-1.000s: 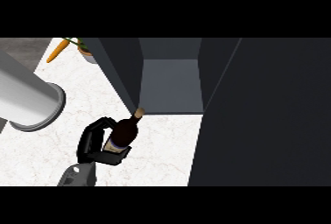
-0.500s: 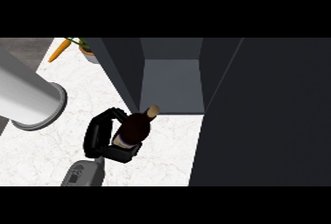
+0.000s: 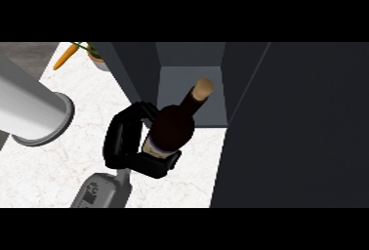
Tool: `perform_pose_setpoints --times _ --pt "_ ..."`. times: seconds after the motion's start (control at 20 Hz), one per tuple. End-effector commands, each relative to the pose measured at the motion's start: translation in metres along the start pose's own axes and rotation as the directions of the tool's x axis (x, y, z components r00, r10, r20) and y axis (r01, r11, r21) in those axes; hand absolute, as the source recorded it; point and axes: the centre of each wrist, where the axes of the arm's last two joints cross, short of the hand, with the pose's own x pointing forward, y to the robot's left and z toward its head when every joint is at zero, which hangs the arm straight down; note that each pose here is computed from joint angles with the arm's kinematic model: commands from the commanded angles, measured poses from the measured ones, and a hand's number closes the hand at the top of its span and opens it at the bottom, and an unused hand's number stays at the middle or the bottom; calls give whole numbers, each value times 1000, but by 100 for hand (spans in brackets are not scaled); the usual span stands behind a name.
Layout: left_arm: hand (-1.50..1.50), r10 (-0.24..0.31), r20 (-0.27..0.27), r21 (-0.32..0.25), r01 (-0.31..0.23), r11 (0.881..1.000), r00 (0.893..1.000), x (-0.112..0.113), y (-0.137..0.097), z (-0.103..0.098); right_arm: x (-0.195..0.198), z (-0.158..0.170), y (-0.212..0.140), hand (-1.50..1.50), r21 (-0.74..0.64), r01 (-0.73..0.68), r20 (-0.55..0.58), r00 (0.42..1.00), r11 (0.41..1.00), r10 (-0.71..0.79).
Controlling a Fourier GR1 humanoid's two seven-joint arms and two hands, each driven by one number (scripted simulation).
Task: Pick up the wine, place it into the cabinet and close the cabinet
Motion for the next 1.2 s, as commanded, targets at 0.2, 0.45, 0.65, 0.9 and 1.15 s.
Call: perform_pose_setpoints --times 0.2,0.45,0.65,0.9,1.15 --pt "150 -6 -23 39 6 999 1000 53 -43 -57 10 24 -8 -150 48 30 8 1000 998 -30" --pt "150 15 -86 74 -9 997 996 59 -59 -75 20 9 -2 -150 58 35 14 999 998 -36" --pt "150 -32 -56 95 37 995 998 58 -54 -98 3 31 -7 -150 72 41 11 999 997 -42" --pt "150 -91 -51 105 96 990 995 28 -48 -104 8 20 0 -150 69 33 24 999 997 -35" --pt "150 -224 -24 94 226 970 974 15 -44 -108 15 20 -8 -150 62 19 15 1000 998 -20"
